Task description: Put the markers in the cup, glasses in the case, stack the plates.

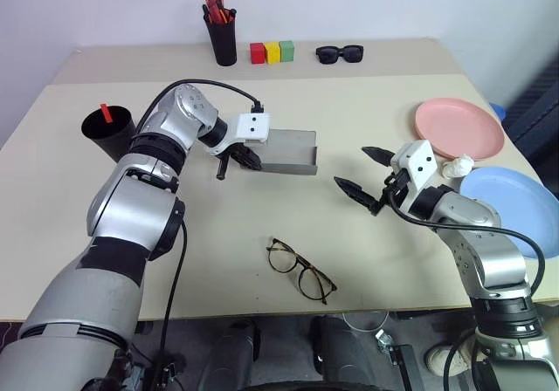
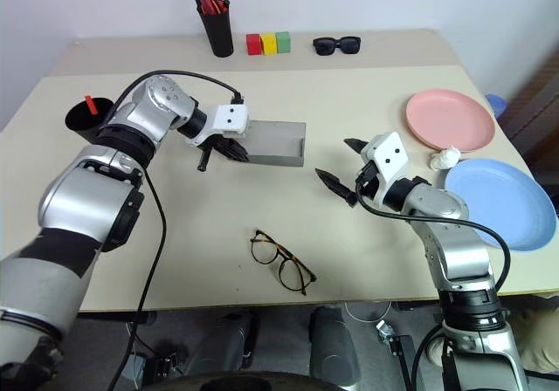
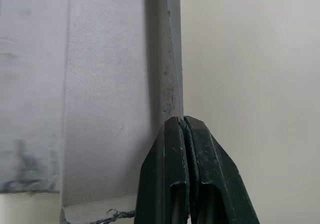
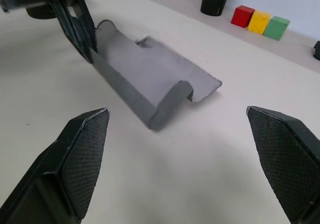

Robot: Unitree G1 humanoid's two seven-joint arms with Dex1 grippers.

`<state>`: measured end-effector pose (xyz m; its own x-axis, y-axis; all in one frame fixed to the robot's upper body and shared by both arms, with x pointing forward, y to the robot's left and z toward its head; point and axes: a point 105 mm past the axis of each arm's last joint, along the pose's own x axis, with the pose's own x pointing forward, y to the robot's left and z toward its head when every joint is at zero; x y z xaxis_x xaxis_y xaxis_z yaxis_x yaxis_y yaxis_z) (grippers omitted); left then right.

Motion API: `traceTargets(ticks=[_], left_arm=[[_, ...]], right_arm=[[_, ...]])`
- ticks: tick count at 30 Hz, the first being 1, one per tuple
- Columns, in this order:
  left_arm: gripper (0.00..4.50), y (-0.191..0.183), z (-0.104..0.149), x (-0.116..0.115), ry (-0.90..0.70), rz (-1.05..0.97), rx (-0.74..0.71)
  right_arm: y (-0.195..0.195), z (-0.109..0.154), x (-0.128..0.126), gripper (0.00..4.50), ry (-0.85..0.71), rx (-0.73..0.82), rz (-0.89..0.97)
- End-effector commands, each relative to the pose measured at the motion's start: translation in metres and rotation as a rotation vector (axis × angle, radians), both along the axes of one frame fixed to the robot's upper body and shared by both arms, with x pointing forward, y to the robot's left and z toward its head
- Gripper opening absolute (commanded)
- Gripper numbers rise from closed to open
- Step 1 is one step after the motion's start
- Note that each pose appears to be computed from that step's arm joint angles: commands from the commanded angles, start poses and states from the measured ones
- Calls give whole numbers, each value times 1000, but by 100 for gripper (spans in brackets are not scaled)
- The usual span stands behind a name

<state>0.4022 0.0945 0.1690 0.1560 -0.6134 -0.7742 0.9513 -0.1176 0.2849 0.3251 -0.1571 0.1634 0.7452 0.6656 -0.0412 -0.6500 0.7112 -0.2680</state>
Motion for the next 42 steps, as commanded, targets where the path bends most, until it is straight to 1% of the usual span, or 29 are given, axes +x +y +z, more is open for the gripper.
traceTargets(ticks=[1, 8, 15, 26, 34, 37, 42], left_arm=[[3, 7, 5, -6, 41, 2, -48], [3, 18, -13, -24, 116, 32, -63], [3, 22, -15, -40, 142, 64, -57], [3, 21, -17, -50, 170, 113, -57], [3, 14, -21, -57, 186, 122, -73], [3, 13, -21, -59, 221, 150, -97], [3, 18, -27, -56, 218, 233, -87]], right_arm=[[-4, 12, -1, 450, -54, -9, 2], [-9, 10, -1, 450, -54, -7, -5], [-11, 11, 0, 450, -61, -4, -13], [-12, 10, -2, 450, -59, 1, -13], [-12, 8, -2, 450, -60, -2, -11], [-12, 8, -2, 450, -62, -2, -13], [-11, 7, -3, 450, -60, -1, -13]])
